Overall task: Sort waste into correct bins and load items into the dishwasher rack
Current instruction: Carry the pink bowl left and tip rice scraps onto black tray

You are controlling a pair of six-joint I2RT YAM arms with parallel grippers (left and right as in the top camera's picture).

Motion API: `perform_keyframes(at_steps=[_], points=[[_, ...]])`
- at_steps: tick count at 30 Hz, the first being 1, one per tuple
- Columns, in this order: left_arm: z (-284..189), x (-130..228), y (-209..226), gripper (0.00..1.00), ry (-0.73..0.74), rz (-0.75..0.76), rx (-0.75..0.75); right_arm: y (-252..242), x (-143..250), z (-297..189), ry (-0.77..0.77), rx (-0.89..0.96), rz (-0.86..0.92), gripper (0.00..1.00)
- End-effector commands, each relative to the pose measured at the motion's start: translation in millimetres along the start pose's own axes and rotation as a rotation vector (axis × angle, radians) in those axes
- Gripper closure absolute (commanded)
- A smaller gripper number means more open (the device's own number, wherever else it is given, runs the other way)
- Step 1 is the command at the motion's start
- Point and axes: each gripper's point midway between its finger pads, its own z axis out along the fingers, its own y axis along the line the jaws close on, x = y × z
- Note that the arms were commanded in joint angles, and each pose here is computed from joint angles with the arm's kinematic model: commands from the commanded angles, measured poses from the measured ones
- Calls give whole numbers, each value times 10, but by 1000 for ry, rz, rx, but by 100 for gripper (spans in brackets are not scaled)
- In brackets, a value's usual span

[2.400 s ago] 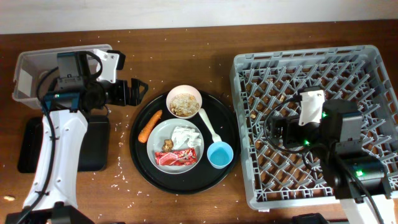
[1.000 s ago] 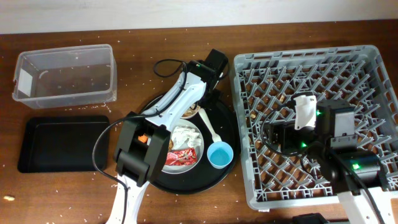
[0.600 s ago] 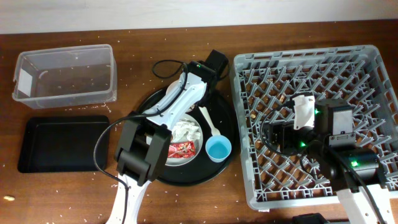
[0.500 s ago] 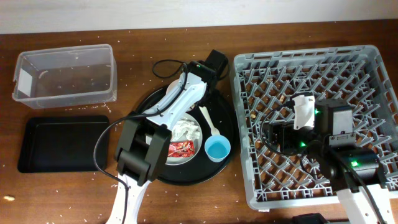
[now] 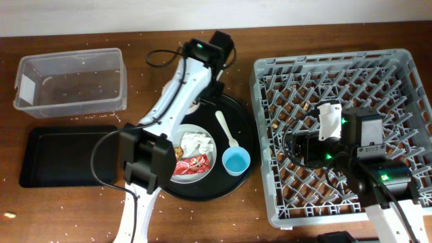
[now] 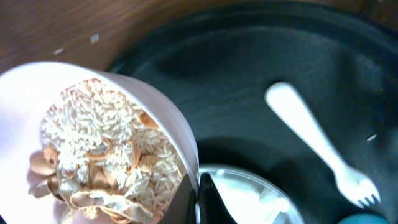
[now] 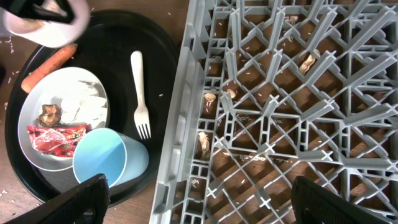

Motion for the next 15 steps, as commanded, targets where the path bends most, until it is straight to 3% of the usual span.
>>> perform_keyframes(at_steps=[1,7,10,15], points=[[-241,-31,295,99,-27,-89,-12,-4,-72,-45,-22,6,1,8],[-592,104,808,99,-24,-254,-6,-4,-73,-46,-23,6,2,8],[-818,154,1011,99,-73,-330,78,-4,-71,-45,-21,6,2,8],[-1337,403,1662,99,-199,-479,55,-3,-71,-45,-22,5,2,8]])
